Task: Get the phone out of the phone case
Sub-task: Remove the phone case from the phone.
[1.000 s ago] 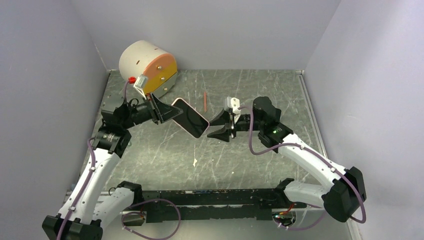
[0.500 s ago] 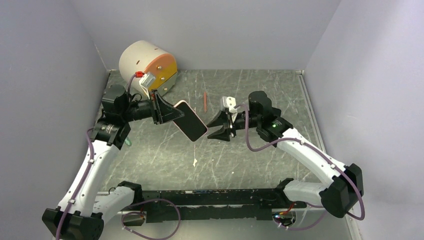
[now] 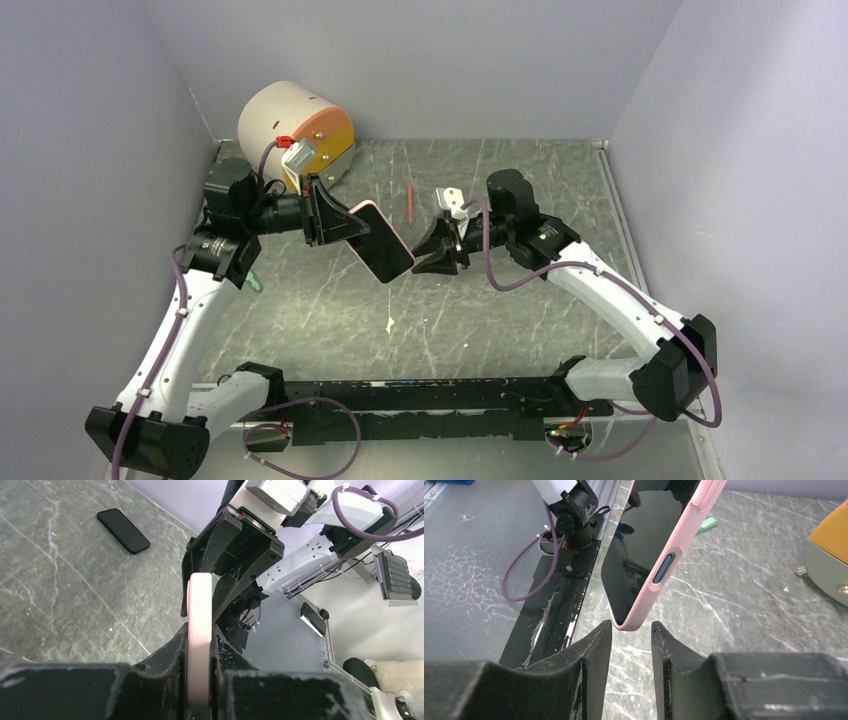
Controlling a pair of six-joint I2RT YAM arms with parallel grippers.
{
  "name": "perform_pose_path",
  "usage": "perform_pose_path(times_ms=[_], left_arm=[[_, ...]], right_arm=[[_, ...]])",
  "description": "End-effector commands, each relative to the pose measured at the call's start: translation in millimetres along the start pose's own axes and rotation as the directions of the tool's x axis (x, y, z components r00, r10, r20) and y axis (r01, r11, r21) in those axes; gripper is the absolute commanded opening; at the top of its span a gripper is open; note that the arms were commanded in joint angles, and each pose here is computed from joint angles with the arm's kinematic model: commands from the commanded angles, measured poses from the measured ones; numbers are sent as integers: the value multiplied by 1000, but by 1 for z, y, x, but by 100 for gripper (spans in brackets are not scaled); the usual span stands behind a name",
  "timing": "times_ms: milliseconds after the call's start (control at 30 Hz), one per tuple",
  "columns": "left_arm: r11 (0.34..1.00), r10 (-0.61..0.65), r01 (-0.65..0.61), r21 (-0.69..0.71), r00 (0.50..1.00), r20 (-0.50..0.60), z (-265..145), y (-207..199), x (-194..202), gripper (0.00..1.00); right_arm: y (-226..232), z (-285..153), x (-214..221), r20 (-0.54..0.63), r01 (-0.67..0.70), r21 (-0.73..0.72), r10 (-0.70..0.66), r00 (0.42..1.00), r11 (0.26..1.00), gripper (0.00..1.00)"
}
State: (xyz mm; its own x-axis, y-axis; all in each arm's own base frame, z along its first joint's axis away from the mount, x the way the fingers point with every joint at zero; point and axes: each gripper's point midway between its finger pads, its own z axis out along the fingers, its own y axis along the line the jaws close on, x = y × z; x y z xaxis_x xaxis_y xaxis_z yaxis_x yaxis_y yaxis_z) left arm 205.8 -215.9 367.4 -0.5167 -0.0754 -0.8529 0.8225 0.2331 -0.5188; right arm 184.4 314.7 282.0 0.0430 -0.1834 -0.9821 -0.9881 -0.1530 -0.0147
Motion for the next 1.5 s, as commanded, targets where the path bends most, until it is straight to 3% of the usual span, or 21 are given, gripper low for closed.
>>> perform_pose_path(times_ms=[0, 267, 1467], left_arm=[[991, 119, -120, 54, 993, 6, -5, -21, -16, 3], [991, 123, -123, 58, 992, -10, -5, -21, -14, 2], [989, 128, -124, 84, 991, -44, -4, -19, -8, 3]], right_arm=[[5, -1, -16, 29, 73, -55, -71, 997, 996, 36], [5, 1, -15, 28, 79, -74, -78, 997, 994, 32], [3, 8, -19, 28, 22, -98, -19, 999, 995, 33]])
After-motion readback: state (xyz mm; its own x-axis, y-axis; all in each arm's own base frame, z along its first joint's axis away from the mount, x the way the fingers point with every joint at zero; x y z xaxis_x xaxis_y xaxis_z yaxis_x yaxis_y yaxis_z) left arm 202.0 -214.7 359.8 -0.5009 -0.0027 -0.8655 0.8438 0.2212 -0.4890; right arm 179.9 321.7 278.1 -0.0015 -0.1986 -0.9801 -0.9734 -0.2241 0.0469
